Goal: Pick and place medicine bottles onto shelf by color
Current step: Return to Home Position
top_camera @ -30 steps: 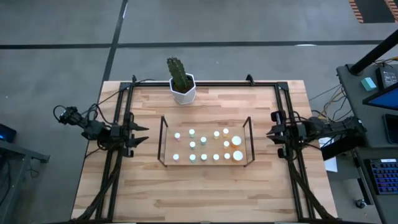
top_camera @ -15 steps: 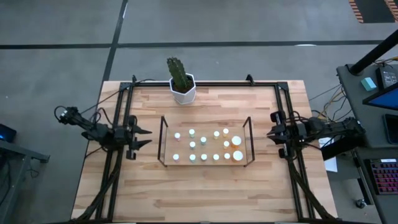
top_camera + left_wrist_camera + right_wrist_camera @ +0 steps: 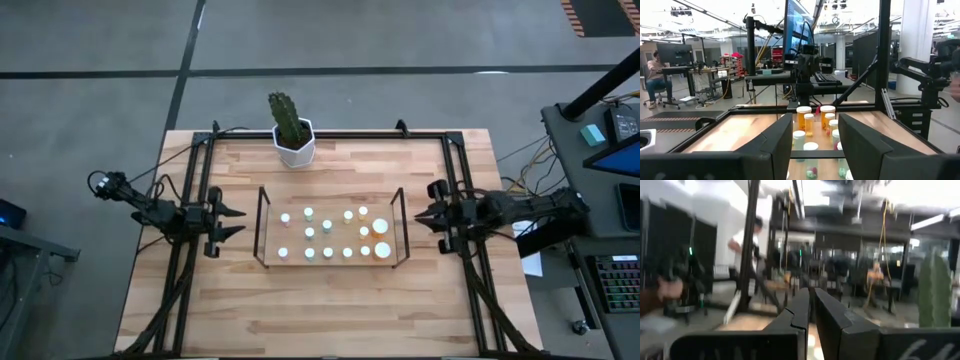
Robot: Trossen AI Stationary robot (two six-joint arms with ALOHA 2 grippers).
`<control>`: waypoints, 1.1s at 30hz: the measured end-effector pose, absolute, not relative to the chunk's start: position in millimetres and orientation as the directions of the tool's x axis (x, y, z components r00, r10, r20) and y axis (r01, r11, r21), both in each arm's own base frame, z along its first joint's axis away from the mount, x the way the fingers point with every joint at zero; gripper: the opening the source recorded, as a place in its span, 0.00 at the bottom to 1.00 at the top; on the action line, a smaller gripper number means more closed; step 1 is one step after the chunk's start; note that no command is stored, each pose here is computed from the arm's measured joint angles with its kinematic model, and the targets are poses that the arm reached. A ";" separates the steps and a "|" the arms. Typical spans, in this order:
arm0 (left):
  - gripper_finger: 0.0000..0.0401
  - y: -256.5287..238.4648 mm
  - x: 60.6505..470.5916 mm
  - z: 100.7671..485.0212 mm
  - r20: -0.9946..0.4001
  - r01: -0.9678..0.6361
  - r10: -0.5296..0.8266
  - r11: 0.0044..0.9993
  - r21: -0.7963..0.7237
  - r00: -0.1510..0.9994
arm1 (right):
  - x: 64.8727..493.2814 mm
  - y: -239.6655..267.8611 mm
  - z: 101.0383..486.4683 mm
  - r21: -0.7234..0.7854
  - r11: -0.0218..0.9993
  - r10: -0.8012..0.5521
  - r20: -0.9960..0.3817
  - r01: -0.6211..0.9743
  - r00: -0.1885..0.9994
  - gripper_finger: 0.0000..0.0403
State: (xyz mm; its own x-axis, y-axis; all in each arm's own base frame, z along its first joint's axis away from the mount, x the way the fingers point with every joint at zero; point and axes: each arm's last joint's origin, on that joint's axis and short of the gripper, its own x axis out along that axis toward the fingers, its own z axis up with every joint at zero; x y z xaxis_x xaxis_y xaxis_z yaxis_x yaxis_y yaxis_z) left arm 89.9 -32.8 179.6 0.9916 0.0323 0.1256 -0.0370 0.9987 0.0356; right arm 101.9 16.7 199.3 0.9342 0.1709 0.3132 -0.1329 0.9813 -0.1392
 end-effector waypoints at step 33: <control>0.36 -30.9 89.4 183.1 0.149 -0.102 0.090 0.992 0.070 0.985 | 115.6 13.9 277.0 -0.004 1.000 0.006 0.089 -0.006 0.996 0.04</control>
State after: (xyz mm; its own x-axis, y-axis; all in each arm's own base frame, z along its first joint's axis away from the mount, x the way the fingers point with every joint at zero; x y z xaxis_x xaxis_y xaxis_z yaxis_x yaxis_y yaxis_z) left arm 89.4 -30.9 183.1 0.9847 0.0903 0.1492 -0.1016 0.9924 0.0696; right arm 115.6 13.9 277.0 0.9960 0.0059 0.0888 -0.0055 1.0000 -0.0043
